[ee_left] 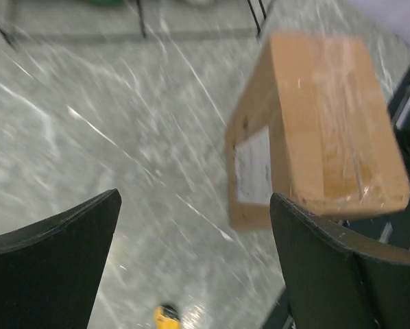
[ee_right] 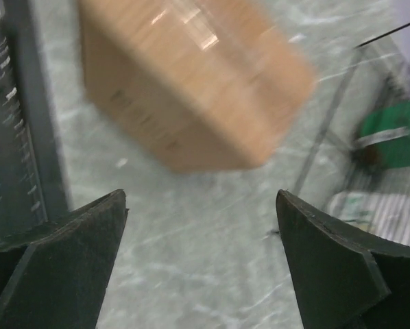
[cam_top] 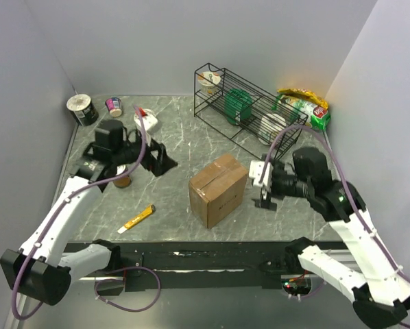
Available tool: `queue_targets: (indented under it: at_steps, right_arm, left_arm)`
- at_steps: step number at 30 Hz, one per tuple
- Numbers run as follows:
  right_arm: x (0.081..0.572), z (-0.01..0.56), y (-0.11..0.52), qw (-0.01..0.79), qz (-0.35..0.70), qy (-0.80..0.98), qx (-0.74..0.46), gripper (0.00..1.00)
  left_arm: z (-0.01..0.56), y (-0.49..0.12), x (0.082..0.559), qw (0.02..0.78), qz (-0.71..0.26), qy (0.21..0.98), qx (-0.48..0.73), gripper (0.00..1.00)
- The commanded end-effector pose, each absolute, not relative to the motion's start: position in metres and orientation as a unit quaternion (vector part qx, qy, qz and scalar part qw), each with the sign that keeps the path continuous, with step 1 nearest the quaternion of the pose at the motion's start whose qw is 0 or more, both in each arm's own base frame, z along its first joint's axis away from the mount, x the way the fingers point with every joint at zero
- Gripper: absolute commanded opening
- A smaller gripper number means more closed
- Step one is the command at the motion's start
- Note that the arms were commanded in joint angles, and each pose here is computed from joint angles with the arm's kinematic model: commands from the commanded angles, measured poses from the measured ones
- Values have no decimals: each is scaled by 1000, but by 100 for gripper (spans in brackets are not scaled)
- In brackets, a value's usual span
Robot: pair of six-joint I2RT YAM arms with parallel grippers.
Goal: Unpack the express box
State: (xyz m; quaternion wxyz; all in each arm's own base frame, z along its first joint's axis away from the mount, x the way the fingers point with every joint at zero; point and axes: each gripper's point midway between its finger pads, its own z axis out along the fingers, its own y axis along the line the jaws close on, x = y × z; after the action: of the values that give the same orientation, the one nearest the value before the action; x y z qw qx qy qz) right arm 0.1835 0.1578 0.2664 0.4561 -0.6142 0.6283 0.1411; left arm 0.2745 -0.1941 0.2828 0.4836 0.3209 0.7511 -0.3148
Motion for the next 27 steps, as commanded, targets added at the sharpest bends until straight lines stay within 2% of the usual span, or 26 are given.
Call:
queue_targets:
  at_steps: [1, 5, 7, 8, 13, 22, 27]
  right_arm:
    - [164, 213, 151, 388, 161, 640, -643, 87]
    - [183, 184, 168, 414, 179, 646, -616, 72]
    - [188, 161, 175, 415, 199, 664, -590, 68]
    - [207, 167, 184, 453, 191, 655, -573, 66]
    - [231, 141, 198, 425, 219, 729, -490, 58]
    - [270, 159, 241, 461, 269, 724, -437, 57]
    - [292, 156, 277, 443, 289, 723, -444, 59]
  left_arm:
    - [269, -203, 278, 492, -306, 753, 311, 96]
    - [239, -203, 293, 480, -286, 782, 274, 99]
    - [229, -206, 302, 483, -284, 786, 262, 99]
    - [220, -207, 301, 474, -289, 790, 260, 99]
    - [206, -221, 304, 446, -330, 797, 238, 99]
    - [206, -220, 282, 429, -342, 792, 268, 99]
    - [199, -210, 271, 424, -326, 797, 280, 99]
